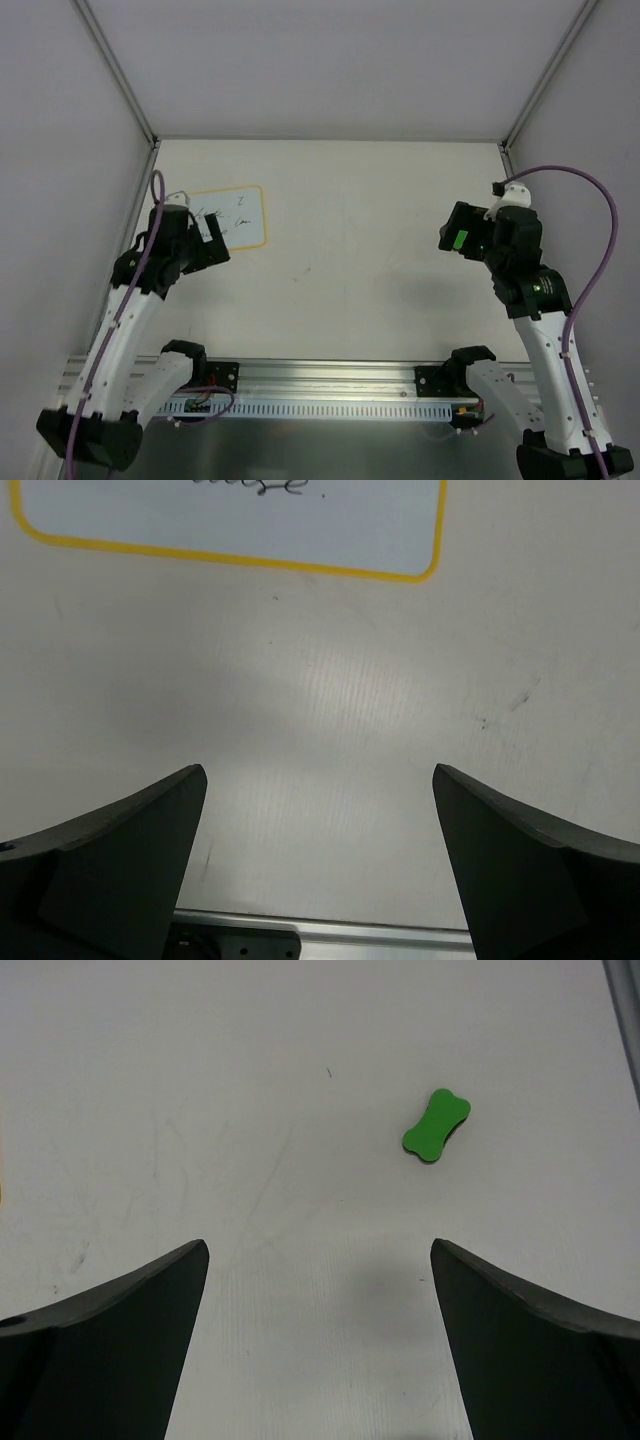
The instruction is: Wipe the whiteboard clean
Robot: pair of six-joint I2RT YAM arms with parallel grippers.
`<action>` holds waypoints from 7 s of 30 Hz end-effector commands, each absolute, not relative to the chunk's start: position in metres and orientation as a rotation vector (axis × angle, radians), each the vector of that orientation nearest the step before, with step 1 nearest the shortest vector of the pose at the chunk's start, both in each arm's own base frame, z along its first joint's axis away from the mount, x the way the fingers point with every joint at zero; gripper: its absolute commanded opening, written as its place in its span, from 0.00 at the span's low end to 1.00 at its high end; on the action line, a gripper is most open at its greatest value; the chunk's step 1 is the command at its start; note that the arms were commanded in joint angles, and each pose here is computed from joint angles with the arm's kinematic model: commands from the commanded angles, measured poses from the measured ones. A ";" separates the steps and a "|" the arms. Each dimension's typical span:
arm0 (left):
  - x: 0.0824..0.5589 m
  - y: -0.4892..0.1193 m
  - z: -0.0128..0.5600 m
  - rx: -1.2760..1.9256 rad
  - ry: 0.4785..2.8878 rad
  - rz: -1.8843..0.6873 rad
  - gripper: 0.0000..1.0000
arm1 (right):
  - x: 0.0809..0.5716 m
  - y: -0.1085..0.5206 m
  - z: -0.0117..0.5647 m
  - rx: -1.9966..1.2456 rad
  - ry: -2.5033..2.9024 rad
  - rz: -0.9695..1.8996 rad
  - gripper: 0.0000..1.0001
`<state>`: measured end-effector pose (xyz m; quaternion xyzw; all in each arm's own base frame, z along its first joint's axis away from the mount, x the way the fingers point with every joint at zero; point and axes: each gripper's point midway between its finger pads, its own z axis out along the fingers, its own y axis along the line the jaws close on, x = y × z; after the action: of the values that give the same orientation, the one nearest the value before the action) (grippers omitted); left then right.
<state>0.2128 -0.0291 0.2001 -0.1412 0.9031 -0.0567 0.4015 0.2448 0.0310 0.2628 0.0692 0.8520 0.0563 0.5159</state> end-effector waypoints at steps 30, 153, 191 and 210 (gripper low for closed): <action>0.382 -0.149 0.031 -0.344 2.743 -0.180 0.50 | 0.228 0.026 0.197 0.334 2.131 0.145 0.99; 0.291 -0.120 0.039 -0.354 2.745 -0.169 0.55 | 0.404 0.096 0.093 -0.005 2.514 -0.092 0.70; 0.294 -0.125 0.026 -0.342 2.793 -0.171 0.45 | 0.375 0.174 0.079 -0.100 2.594 0.071 0.02; 0.273 -0.126 -0.002 -0.424 2.896 -0.163 0.00 | 0.326 0.263 0.018 -0.282 2.680 0.016 0.00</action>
<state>0.2912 -0.1339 0.0168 -0.1274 0.9790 -0.0726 0.1414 0.3282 0.2503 0.0280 -0.1064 0.9683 0.0076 0.2260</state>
